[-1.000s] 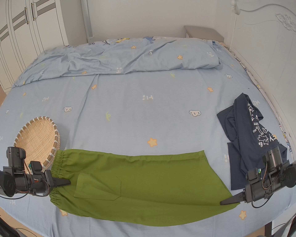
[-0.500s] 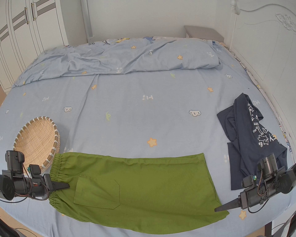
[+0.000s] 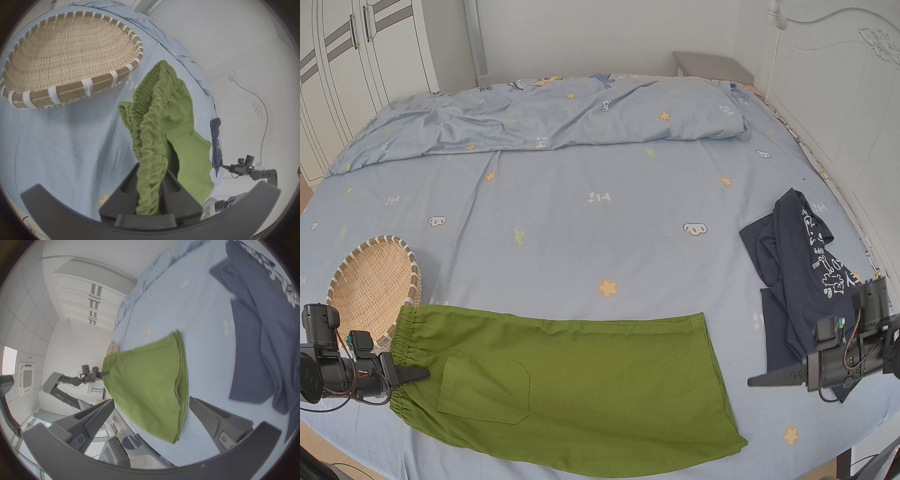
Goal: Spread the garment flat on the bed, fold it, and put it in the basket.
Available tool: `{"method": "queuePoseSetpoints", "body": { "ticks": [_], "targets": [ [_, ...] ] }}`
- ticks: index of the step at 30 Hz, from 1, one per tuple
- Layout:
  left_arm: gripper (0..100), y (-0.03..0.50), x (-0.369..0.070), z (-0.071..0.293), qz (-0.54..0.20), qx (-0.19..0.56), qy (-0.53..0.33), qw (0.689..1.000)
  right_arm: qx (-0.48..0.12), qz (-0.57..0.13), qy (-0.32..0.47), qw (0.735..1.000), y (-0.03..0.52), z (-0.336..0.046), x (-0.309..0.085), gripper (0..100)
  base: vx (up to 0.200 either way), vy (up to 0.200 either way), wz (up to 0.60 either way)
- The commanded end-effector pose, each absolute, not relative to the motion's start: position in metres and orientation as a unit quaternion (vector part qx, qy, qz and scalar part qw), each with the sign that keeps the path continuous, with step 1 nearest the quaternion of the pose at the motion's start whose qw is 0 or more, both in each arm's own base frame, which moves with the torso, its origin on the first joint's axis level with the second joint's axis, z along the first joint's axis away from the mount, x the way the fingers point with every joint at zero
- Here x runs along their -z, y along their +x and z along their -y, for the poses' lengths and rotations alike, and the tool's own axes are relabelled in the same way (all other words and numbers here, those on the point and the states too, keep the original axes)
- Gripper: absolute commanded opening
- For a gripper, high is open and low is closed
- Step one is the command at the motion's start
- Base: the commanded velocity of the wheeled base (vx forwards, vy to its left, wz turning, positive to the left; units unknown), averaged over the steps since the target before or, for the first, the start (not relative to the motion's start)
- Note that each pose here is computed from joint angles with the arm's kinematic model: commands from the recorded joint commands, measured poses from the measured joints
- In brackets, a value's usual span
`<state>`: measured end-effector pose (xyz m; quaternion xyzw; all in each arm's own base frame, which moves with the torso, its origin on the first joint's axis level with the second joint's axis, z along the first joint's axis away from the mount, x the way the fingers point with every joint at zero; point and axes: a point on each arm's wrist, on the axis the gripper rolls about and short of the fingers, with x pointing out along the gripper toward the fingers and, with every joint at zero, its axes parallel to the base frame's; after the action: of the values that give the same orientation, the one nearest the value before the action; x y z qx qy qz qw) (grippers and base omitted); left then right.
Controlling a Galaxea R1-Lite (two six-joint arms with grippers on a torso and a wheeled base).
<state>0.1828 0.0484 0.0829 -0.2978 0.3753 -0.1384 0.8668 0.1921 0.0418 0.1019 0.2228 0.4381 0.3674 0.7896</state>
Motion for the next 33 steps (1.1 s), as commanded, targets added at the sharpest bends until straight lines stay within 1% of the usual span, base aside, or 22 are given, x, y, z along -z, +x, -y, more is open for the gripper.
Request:
{"method": "queuePoseSetpoints", "body": {
  "ticks": [1,5,8,12,16,17,24,27,33],
  "targets": [
    [0,0.181,-0.101,-0.056,-0.355,0.126,-0.29,0.88,-0.381,-0.354,0.208,0.829,0.195,-0.046,-0.16,100,0.0,0.0,0.0],
    [0,0.181,-0.112,-0.058,-0.355,0.121,-0.288,0.881,-0.384,-0.355,0.207,0.827,0.197,-0.049,-0.172,100,0.0,0.0,0.0],
    [0,0.183,-0.118,-0.058,-0.353,0.122,-0.286,0.882,-0.387,-0.358,0.205,0.824,0.196,-0.051,-0.171,100,0.0,0.0,0.0],
    [0,0.187,-0.128,-0.055,-0.34,0.129,-0.269,0.892,-0.387,-0.355,0.204,0.826,0.196,-0.051,-0.173,100,0.0,0.0,0.0],
    [0,0.188,-0.146,-0.041,-0.343,0.133,-0.24,0.898,-0.386,-0.349,0.202,0.83,0.196,-0.05,-0.176,100,0.0,0.0,0.0],
    [0,0.189,-0.157,-0.034,-0.35,0.132,-0.227,0.899,-0.387,-0.345,0.2,0.831,0.196,-0.05,-0.178,100,0.0,0.0,0.0],
    [0,0.185,-0.2,-0.01,-0.37,0.172,-0.203,0.89,-0.384,-0.34,0.201,0.835,0.195,-0.048,-0.18,100,0.0,0.0,0.0],
    [0,0.187,-0.21,-0.003,-0.372,0.185,-0.193,0.889,-0.384,-0.339,0.201,0.835,0.195,-0.048,-0.181,100,0.0,0.0,0.0],
    [0,0.188,-0.224,0.035,-0.373,0.237,-0.137,0.887,-0.381,-0.342,0.198,0.836,0.195,-0.05,-0.18,100,0.0,0.0,0.0]
  ]
}}
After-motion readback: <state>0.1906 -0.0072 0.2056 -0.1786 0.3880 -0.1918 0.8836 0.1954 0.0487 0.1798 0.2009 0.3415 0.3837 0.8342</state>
